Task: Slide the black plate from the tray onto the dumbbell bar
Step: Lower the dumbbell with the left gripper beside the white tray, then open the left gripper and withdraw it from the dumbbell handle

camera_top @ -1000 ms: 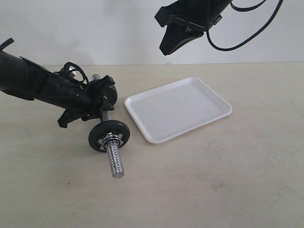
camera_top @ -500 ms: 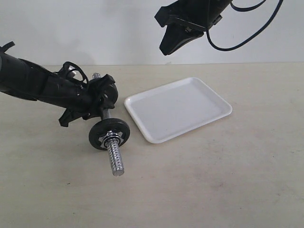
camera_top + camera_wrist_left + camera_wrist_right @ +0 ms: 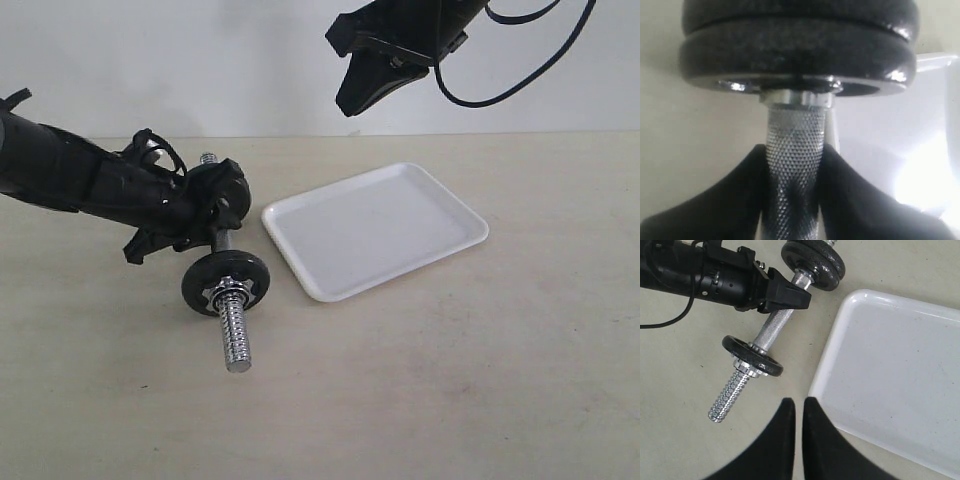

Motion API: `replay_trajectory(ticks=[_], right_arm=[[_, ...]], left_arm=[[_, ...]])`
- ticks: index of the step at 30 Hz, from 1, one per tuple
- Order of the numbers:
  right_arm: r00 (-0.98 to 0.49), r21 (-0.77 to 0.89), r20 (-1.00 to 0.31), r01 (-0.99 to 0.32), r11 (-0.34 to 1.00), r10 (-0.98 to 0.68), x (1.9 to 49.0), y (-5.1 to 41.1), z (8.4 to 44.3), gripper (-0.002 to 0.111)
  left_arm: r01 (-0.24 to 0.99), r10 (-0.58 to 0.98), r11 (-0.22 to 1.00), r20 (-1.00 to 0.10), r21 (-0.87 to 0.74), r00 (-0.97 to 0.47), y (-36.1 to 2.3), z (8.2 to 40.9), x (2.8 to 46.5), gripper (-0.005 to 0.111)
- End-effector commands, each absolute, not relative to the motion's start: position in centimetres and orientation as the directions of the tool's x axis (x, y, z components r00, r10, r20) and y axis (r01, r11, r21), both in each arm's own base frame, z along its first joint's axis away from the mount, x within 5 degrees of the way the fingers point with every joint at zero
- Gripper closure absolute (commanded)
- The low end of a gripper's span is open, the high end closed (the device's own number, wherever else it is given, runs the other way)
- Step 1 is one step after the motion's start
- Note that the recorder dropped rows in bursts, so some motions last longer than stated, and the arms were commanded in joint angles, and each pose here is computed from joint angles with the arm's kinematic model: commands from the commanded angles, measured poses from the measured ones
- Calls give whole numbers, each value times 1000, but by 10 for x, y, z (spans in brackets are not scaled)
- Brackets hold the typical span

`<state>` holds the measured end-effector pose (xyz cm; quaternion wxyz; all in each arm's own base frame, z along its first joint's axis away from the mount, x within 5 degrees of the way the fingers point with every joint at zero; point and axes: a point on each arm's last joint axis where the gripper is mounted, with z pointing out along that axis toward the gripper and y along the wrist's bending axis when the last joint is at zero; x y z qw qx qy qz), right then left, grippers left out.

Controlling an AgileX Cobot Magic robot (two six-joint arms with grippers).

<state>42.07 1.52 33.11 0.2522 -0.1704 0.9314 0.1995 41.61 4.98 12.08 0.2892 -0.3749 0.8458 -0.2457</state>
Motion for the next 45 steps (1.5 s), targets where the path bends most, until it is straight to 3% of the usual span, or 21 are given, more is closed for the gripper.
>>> replay_trajectory(ticks=[1,25,33,36,45], right_arm=[[-806,273,-549,-424,863,-222,418,15,338,108],[-814,285,-543,-407,868,-204,418,15,338,108],[-835,267,-518,-365,892,-187,418,11,336,108],[-838,258,-512,-359,897,-188,418,10,335,108],[-838,258,-512,-359,897,-188,418,10,335,108]], left_arm=[[-427,-783,579,-327,-694,-529,46,151,423,62],[-424,-781,580,-326,-696,-533,46,151,423,60],[-333,-684,670,-376,-664,-626,41,150,421,61],[-290,-619,725,-406,-625,-672,40,150,418,66],[-152,-427,854,-502,-498,-752,42,167,408,98]])
